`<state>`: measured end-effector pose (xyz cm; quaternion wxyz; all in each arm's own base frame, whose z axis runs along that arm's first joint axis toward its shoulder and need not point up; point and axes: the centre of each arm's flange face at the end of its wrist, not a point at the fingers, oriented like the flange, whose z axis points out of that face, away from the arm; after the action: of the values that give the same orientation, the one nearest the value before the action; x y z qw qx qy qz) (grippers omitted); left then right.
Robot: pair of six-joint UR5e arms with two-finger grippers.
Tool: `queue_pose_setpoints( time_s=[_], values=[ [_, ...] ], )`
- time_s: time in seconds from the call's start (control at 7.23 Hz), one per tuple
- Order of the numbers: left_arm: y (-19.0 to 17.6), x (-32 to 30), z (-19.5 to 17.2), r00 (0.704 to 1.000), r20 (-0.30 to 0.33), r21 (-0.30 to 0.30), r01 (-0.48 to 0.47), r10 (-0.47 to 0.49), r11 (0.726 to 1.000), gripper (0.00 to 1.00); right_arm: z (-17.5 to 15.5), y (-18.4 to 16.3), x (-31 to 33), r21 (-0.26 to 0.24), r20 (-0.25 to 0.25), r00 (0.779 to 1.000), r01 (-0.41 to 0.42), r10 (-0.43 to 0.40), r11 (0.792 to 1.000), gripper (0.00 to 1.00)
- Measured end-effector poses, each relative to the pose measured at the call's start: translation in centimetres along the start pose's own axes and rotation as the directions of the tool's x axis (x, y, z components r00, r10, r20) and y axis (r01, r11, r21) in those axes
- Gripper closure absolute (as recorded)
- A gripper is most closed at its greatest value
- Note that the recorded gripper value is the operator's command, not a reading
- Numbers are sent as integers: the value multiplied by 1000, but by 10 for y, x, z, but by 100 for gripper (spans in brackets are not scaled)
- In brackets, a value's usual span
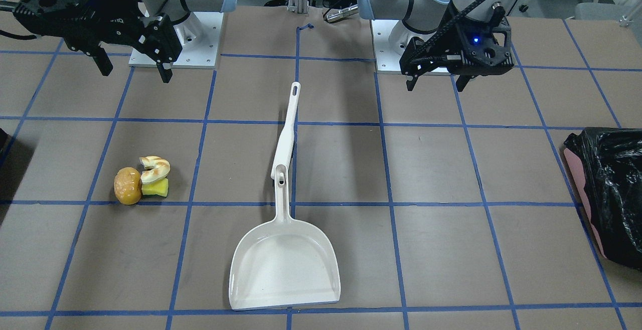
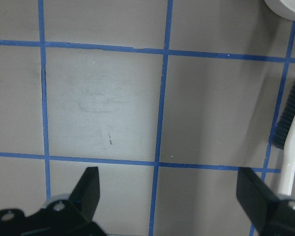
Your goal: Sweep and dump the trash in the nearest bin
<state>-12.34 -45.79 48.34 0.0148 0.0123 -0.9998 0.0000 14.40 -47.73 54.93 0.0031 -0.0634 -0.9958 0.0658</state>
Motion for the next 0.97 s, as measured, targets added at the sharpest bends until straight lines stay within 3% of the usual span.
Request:
queue_pose_setpoints(
  time_s=[0.28, 0.55, 0.83, 0.97],
  values=[
    [-4, 4, 6, 999, -50, -14, -7, 6, 1000, 0, 3, 2, 0, -21, -6, 1000, -4, 4, 1000, 0],
    [-7, 5, 8, 999, -51, -15, -9, 8, 1000, 0, 15, -2, -3, -62, 7, 1000, -5, 5, 998, 0],
    [-4, 5, 6, 999, -47, -10, -10, 10, 1000, 0, 59, -34, -18, -106, 90, 996, 1, 9, 994, 0],
    [0, 5, 2, 999, -46, -6, -11, 11, 1000, 0, 92, -59, -24, -117, 101, 995, 8, 4, 993, 0]
  ],
)
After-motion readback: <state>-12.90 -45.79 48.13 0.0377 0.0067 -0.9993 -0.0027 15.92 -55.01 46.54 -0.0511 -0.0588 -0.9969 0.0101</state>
